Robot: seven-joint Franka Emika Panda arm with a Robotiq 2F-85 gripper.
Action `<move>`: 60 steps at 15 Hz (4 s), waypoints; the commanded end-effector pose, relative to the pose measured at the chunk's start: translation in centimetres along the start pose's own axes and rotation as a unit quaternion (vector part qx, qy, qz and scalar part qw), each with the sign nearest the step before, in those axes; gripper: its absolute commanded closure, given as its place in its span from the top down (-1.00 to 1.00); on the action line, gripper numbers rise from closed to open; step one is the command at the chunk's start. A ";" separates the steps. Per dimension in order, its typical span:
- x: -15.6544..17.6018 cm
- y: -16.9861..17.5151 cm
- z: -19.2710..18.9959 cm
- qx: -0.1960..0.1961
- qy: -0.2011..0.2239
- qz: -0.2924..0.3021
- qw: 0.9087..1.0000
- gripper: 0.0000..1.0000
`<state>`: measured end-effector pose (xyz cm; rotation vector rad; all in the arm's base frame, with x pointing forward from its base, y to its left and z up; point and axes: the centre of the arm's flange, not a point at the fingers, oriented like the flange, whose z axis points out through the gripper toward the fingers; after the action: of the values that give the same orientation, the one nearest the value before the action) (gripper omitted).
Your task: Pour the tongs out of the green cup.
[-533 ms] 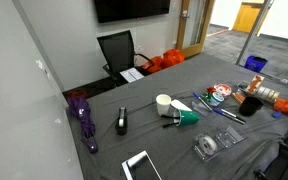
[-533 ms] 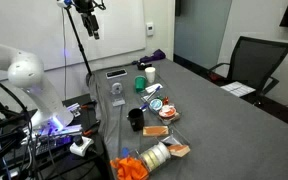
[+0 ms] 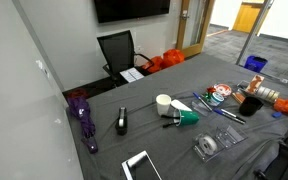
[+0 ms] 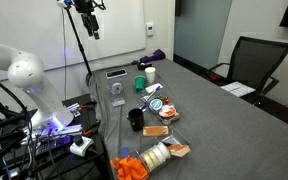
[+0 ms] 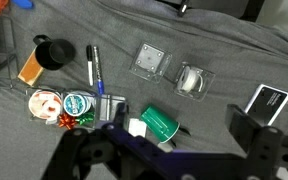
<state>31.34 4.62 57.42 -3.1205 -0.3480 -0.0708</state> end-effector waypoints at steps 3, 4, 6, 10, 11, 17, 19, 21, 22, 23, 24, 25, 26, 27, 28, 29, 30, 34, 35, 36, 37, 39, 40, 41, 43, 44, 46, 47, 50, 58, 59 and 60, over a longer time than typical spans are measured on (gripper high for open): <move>0.0 0.0 0.0 0.000 0.000 0.000 1.000 1.00; 0.0 0.0 0.0 0.000 0.000 0.000 1.000 1.00; 0.0 0.0 0.0 0.000 0.000 0.000 1.000 1.00; 1.2 -0.9 0.6 -0.004 -0.005 0.014 1.000 1.00; 1.7 -1.2 1.0 -0.008 -0.003 0.021 1.000 1.00; 7.3 -4.7 4.4 -0.032 -0.012 0.091 0.995 1.00; 9.2 -5.6 5.8 -0.035 -0.014 0.116 0.993 1.00; 11.0 -6.3 7.0 -0.041 -0.017 0.144 0.989 1.00; 12.0 -6.5 7.6 -0.044 -0.021 0.158 0.986 1.00; 13.0 -6.7 8.1 -0.048 -0.026 0.172 0.984 1.00; 13.8 -6.8 8.5 -0.052 -0.032 0.183 0.981 1.00; 14.6 -6.8 8.9 -0.057 -0.038 0.196 0.978 1.00; 15.3 -6.7 9.3 -0.062 -0.042 0.209 0.975 1.00; 16.0 -6.6 9.7 -0.066 -0.044 0.220 0.972 1.00; 16.6 -6.4 10.0 -0.071 -0.046 0.229 0.970 1.00; 17.1 -6.2 10.3 -0.077 -0.050 0.238 0.967 1.00; 17.6 -6.0 10.6 -0.082 -0.051 0.245 0.965 1.00; 19.3 -5.4 11.8 -0.085 -0.055 0.263 0.959 1.00; 19.7 -5.3 12.0 -0.086 -0.056 0.268 0.958 1.00; 20.0 -5.1 12.3 -0.085 -0.056 0.274 0.956 1.00; 20.4 -5.0 12.4 -0.085 -0.055 0.279 0.955 1.00; 21.3 -4.7 12.7 -0.084 -0.056 0.292 0.951 1.00; 21.7 -4.6 12.8 -0.085 -0.058 0.298 0.949 1.00; 22.0 -4.5 13.0 -0.085 -0.058 0.304 0.947 1.00; 22.5 -4.5 13.1 -0.074 -0.055 0.335 0.938 1.00; 21.2 -4.5 13.1 -0.078 -0.052 0.314 0.945 1.00; 21.7 -4.4 13.2 -0.077 -0.051 0.327 0.940 1.00; 21.7 -4.4 13.2 -0.076 -0.050 0.329 0.940 1.00; 21.8 -4.4 13.1 -0.076 -0.049 0.330 0.940 1.00; 29.6 -7.9 18.5 -0.113 -0.058 0.361 0.924 1.00; 30.6 -8.2 19.5 -0.115 -0.059 0.364 0.922 1.00; 31.4 -8.4 20.5 -0.116 -0.061 0.366 0.921 1.00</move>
<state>56.77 18.18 40.30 -3.2369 0.8669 0.0736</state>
